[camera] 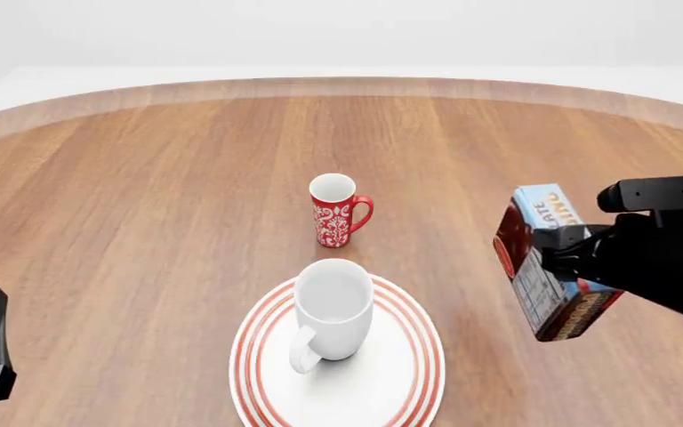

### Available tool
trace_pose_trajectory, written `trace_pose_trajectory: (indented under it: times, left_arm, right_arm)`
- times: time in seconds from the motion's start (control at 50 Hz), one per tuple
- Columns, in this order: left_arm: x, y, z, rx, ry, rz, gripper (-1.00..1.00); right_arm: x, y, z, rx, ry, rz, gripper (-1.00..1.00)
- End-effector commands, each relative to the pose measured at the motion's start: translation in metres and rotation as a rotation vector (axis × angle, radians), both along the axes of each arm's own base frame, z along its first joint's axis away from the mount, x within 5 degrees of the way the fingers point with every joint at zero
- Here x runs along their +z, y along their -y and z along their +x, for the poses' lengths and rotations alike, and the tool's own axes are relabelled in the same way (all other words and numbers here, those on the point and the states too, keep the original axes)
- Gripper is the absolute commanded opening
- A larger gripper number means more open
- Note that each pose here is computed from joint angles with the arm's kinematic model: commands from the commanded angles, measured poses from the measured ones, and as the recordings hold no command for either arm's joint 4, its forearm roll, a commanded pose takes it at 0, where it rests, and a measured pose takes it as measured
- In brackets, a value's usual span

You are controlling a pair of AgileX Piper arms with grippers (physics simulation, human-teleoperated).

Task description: Pick up the white mug and put it on the plate, and put the chocolate pudding to the right of the plate.

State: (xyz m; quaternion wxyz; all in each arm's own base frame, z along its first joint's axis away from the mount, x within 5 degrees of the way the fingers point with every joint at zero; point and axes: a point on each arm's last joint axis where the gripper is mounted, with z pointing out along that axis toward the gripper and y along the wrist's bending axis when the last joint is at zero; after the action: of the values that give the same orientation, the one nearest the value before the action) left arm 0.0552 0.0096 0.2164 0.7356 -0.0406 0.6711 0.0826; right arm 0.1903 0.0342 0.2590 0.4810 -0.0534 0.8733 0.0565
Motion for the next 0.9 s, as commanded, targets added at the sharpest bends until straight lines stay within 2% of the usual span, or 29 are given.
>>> trace_pose_trajectory:
  times: [0.02,0.22,0.58,0.9]
  left_arm:
    - [0.0,0.0,0.0,0.0,0.0,0.0,1.0]
    - [0.0,0.0,0.0,0.0,0.0,0.0,1.0]
    - [0.0,0.0,0.0,0.001,0.0,0.0,1.0]
    - [0.0,0.0,0.0,0.0,0.0,0.0,1.0]
  right_arm:
    - [0.001,0.008,-0.012,-0.029,-0.001,-0.005,-1.0]
    - [-0.009,0.013,-0.016,-0.05,-0.017,-0.015,-1.0]
    - [-0.041,0.023,-0.019,-0.089,-0.066,-0.043,-1.0]
    - [-0.051,0.023,-0.018,-0.09,-0.084,-0.045,-1.0]
